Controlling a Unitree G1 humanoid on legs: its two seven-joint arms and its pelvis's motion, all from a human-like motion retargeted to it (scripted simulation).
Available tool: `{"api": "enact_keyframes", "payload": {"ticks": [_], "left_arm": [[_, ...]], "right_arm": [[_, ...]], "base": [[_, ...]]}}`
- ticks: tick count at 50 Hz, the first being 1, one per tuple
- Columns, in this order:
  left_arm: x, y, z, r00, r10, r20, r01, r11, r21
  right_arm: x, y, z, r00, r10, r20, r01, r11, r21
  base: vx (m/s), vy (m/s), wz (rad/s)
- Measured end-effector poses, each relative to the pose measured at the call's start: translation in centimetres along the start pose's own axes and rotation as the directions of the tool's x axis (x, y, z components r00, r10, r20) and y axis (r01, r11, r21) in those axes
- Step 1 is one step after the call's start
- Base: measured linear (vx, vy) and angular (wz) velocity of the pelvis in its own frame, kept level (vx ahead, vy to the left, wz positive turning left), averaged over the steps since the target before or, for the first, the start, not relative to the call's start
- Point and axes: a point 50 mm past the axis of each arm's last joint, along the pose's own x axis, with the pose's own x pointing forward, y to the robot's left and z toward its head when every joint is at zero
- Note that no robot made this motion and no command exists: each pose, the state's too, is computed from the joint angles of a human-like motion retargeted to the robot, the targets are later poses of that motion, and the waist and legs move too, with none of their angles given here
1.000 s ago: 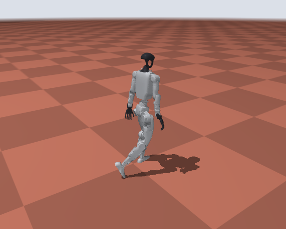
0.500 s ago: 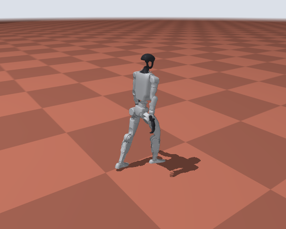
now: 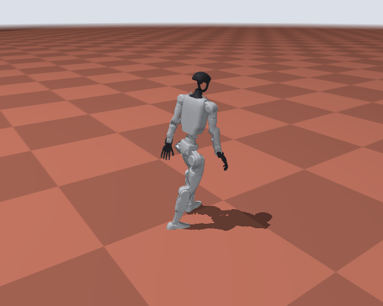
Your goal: Walk run
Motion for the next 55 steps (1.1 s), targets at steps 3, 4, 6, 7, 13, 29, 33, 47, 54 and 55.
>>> {"api": "enact_keyframes", "payload": {"ticks": [3,4,6,7,13,29,33,47,54,55], "left_arm": [[0.1,0.3,0.6,0.998,-0.065,0.021,0.063,0.994,0.084],[0.1,0.6,0.7,0.997,-0.081,0.021,0.078,0.989,0.122],[0.1,1.2,0.6,0.995,-0.101,0.008,0.098,0.977,0.188],[0.1,1.5,0.4,0.994,-0.106,-0.004,0.105,0.972,0.210],[0.0,1.6,-0.9,0.989,-0.121,-0.084,0.132,0.982,0.136],[-0.7,11.0,6.5,0.981,0.092,0.170,-0.114,0.986,0.126],[-1.7,13.6,9.1,0.948,0.147,0.281,-0.185,0.976,0.113],[-0.6,9.0,7.6,0.964,0.008,0.265,-0.007,1.000,-0.008],[0.1,4.6,2.1,0.996,-0.032,0.080,0.034,0.999,-0.026],[0.2,4.2,1.7,0.997,-0.041,0.060,0.043,0.998,-0.042]], "right_arm": [[0.0,0.0,0.8,0.999,-0.005,0.033,0.005,1.000,0.020],[-0.1,0.2,0.9,0.999,-0.001,0.044,0.000,1.000,0.021],[-0.3,0.7,1.0,0.998,0.010,0.056,-0.011,1.000,0.018],[-0.4,1.1,0.8,0.998,0.016,0.056,-0.017,1.000,0.016],[-2.5,4.8,-3.0,0.990,0.125,-0.065,-0.127,0.992,-0.023],[-7.0,9.2,-9.7,0.907,0.266,-0.327,-0.257,0.964,0.070],[-7.6,9.8,-9.9,0.892,0.298,-0.341,-0.286,0.954,0.085],[-8.0,10.7,-9.3,0.894,0.334,-0.299,-0.321,0.942,0.093],[-7.2,9.7,-8.9,0.914,0.225,-0.337,-0.202,0.974,0.100],[-6.7,9.1,-8.7,0.921,0.204,-0.331,-0.184,0.979,0.091]], "base": [[0.57,0.04,-0.41],[0.63,0.05,-0.08],[0.70,0.06,-0.09],[0.86,0.10,-0.33],[0.79,0.12,-0.72],[0.64,0.11,0.02],[0.54,-0.03,0.50],[0.79,-0.13,0.46],[0.74,-0.18,0.41],[0.55,-0.16,0.68]]}}
